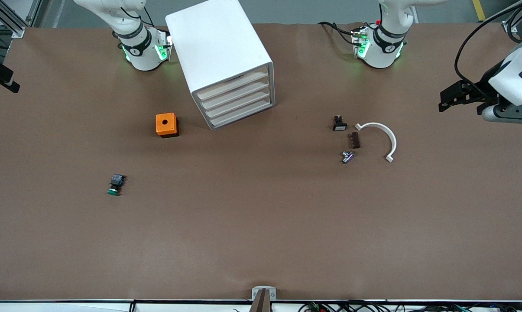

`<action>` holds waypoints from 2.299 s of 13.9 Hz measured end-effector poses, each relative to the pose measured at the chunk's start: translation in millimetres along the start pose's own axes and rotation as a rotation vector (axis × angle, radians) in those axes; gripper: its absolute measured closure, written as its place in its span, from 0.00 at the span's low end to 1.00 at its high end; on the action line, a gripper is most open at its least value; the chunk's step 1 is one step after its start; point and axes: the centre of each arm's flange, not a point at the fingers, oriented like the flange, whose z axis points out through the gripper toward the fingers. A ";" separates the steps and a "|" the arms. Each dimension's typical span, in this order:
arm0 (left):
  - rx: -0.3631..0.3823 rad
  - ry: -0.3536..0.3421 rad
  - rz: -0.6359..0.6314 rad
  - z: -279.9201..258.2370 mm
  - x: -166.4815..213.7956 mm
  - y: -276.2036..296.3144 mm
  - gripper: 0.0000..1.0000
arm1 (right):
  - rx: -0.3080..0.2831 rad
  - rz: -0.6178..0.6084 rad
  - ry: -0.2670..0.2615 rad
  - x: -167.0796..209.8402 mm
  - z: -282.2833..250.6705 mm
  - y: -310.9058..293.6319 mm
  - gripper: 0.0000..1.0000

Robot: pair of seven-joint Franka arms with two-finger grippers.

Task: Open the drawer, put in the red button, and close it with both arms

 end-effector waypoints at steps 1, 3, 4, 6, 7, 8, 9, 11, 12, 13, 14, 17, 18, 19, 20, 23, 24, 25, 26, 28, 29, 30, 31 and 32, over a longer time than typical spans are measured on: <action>0.000 0.014 -0.001 -6.8 0.0 -0.2 0.00 | 0.000 0.000 0.000 0.0 0.0 0.0 0.00; 0.000 0.037 -0.005 -17.7 -0.3 -2.0 0.00 | 0.000 0.000 0.000 0.0 -0.1 0.0 0.00; 0.000 0.042 -0.006 -20.3 -0.4 -2.9 0.00 | 0.000 0.000 0.001 0.1 -0.1 0.1 0.00; 0.000 0.044 -0.007 -21.5 -0.1 -3.5 0.00 | 0.000 0.002 0.002 0.0 -0.3 1.3 0.00; -0.001 0.043 -0.007 -21.2 0.3 -3.5 0.00 | 0.000 0.005 0.003 -0.1 -0.4 2.6 0.00; -0.001 0.044 -0.007 -21.4 0.7 -3.5 0.00 | 0.000 0.007 0.004 -0.1 -0.5 3.6 0.00; -0.001 0.048 -0.007 -23.2 1.0 -3.4 0.00 | 0.000 0.007 0.004 -0.2 -0.5 4.0 0.00; -0.001 0.057 -0.008 -27.5 1.2 -3.9 0.00 | 0.000 0.008 0.004 -0.2 -0.6 4.2 0.00; -0.001 0.059 -0.009 -28.2 1.4 -4.5 0.00 | 0.000 0.008 0.005 -0.2 -0.7 4.6 0.00; -0.001 0.057 -0.010 -27.2 2.2 -5.1 0.00 | 0.000 0.010 0.006 -0.1 -0.9 5.3 0.00; -0.001 0.053 -0.011 -25.0 3.7 -5.4 0.00 | 0.000 0.011 0.006 -0.2 -0.9 6.1 0.00; -0.002 0.043 -0.011 -19.5 7.6 -6.0 0.00 | 0.001 0.013 0.002 -0.8 -0.5 7.2 0.00; -0.002 0.042 -0.011 -19.2 8.0 -6.0 0.00 | 0.002 0.013 -0.003 -1.3 -0.1 7.1 0.00; -0.002 0.042 -0.011 -19.2 8.3 -6.1 0.00 | 0.002 0.013 -0.006 -1.7 0.2 6.8 0.00; -0.002 0.043 -0.011 -19.4 8.4 -6.1 0.00 | 0.002 0.012 -0.008 -1.8 0.3 6.4 0.00; -0.002 0.044 -0.011 -19.9 8.4 -6.1 0.00 | 0.005 0.011 -0.005 -3.0 -1.2 5.8 0.00; -0.002 0.044 -0.011 -20.0 8.4 -6.1 0.00 | 0.005 0.012 -0.003 -4.5 -3.1 5.8 0.00; 0.002 0.044 -0.011 -20.0 8.4 -6.6 0.00 | 0.006 0.012 0.000 -6.0 -4.9 5.8 0.00; 0.011 0.044 -0.012 -20.0 8.4 -7.6 0.00 | 0.006 0.012 0.001 -7.3 -6.4 5.9 0.00; 0.024 0.039 -0.003 -19.8 7.8 -9.8 0.00 | 0.006 0.012 0.002 -8.3 -7.3 5.8 0.00; 0.026 0.031 0.004 -19.1 6.9 -12.2 0.00 | 0.006 0.012 0.002 -8.3 -7.3 5.8 0.00; 0.025 0.021 0.004 -18.4 5.8 -15.3 0.00 | 0.006 0.012 0.002 -8.3 -7.1 5.7 0.00; 0.025 0.013 0.001 -17.8 4.9 -17.4 0.00 | 0.006 0.012 0.001 -8.3 -7.1 5.7 0.00; 0.025 0.006 -0.003 -17.2 4.2 -18.1 0.00 | 0.006 0.012 0.001 -8.3 -7.0 5.7 0.00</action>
